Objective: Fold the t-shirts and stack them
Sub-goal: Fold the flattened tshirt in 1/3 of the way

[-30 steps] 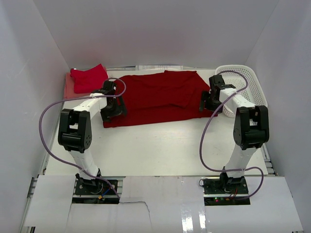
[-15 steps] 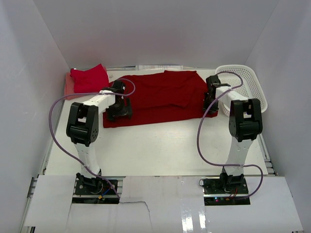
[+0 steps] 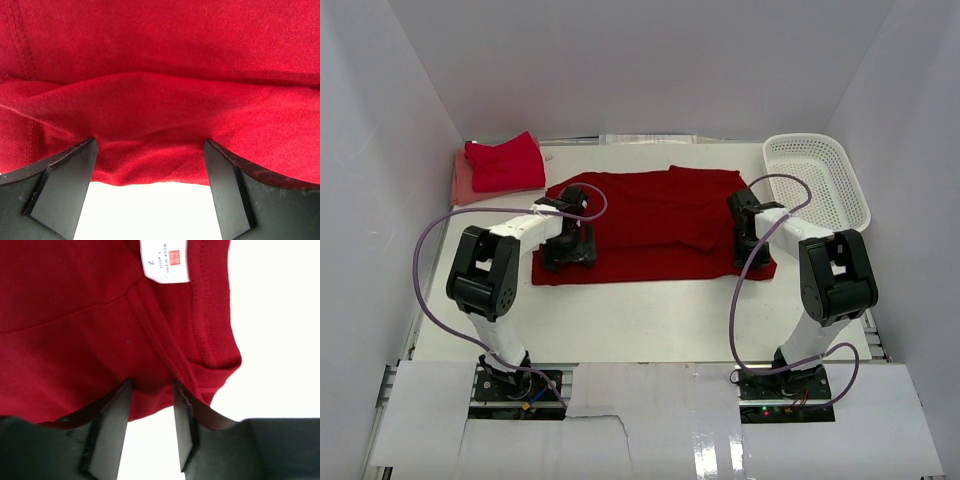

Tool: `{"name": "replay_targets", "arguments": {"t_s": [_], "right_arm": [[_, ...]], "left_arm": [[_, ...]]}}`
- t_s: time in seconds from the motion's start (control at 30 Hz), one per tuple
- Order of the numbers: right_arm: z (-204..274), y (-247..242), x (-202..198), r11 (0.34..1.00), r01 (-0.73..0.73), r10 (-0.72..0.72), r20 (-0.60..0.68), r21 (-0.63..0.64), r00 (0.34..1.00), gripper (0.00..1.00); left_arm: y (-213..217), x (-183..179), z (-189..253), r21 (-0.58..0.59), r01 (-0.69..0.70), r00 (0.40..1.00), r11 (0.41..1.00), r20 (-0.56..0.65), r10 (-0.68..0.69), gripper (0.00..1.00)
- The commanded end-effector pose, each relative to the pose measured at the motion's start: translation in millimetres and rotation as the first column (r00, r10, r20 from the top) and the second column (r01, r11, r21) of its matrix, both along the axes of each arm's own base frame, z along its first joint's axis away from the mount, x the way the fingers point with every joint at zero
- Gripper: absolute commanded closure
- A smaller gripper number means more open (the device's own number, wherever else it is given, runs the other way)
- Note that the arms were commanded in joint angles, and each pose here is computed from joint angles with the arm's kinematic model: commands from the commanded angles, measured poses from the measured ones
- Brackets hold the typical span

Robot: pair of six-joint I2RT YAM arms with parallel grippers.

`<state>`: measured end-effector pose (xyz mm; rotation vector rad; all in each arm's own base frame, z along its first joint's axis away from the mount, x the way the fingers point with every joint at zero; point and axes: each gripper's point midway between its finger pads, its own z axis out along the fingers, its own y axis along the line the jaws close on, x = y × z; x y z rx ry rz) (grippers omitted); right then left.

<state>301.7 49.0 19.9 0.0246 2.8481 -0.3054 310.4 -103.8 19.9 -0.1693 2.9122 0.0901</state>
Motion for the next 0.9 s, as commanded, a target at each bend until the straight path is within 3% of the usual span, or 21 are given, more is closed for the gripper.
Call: {"name": "replay_targets", "arguments": {"t_s": [0.0, 0.1, 0.23, 0.4, 0.47, 0.6, 0.67, 0.77, 0.87], "right_arm": [[-10, -19, -65, 0.992, -0.012, -0.015, -0.225, -0.122, 0.974, 0.53], [-4, -16, -74, 0.989, -0.011, -0.022, -0.222, -0.146, 0.975, 0.46], [17, -30, -82, 0.957, 0.027, -0.087, -0.199, -0.289, 0.976, 0.40], [48, -24, -70, 0.965, 0.083, -0.102, -0.064, -0.247, 0.993, 0.36], [67, -22, -63, 0.967, 0.097, -0.101, -0.003, -0.237, 0.995, 0.34], [101, 10, -37, 0.991, 0.032, -0.017, 0.115, -0.129, 0.993, 0.32], [113, 44, -22, 0.999, -0.046, 0.044, 0.182, 0.004, 0.982, 0.32], [111, 93, -14, 0.966, -0.194, 0.152, 0.231, 0.169, 0.961, 0.34], [93, 116, -17, 0.933, -0.242, 0.189, 0.210, 0.267, 0.959, 0.38]], "left_arm": [[22, -49, -4, 0.105, 0.015, 0.991, 0.994, -0.131, -0.002, 0.02], [33, -56, 0, 0.154, -0.003, 0.993, 0.988, -0.116, 0.022, 0.02], [44, -66, 7, 0.199, -0.060, 0.993, 0.978, -0.090, 0.080, 0.02], [47, -67, 14, 0.209, -0.088, 0.992, 0.974, -0.072, 0.105, 0.02], [50, -59, 28, 0.219, -0.118, 0.992, 0.968, -0.013, 0.124, 0.02], [29, -28, 69, 0.092, -0.138, 0.985, 0.986, 0.116, 0.127, 0.02], [9, -22, 82, -0.003, -0.112, 0.986, 0.994, 0.128, 0.112, 0.02], [-9, -8, 97, -0.054, -0.079, 0.982, 0.995, 0.166, 0.087, 0.02], [-18, 0, 100, -0.070, -0.073, 0.981, 0.995, 0.177, 0.084, 0.02]]}}
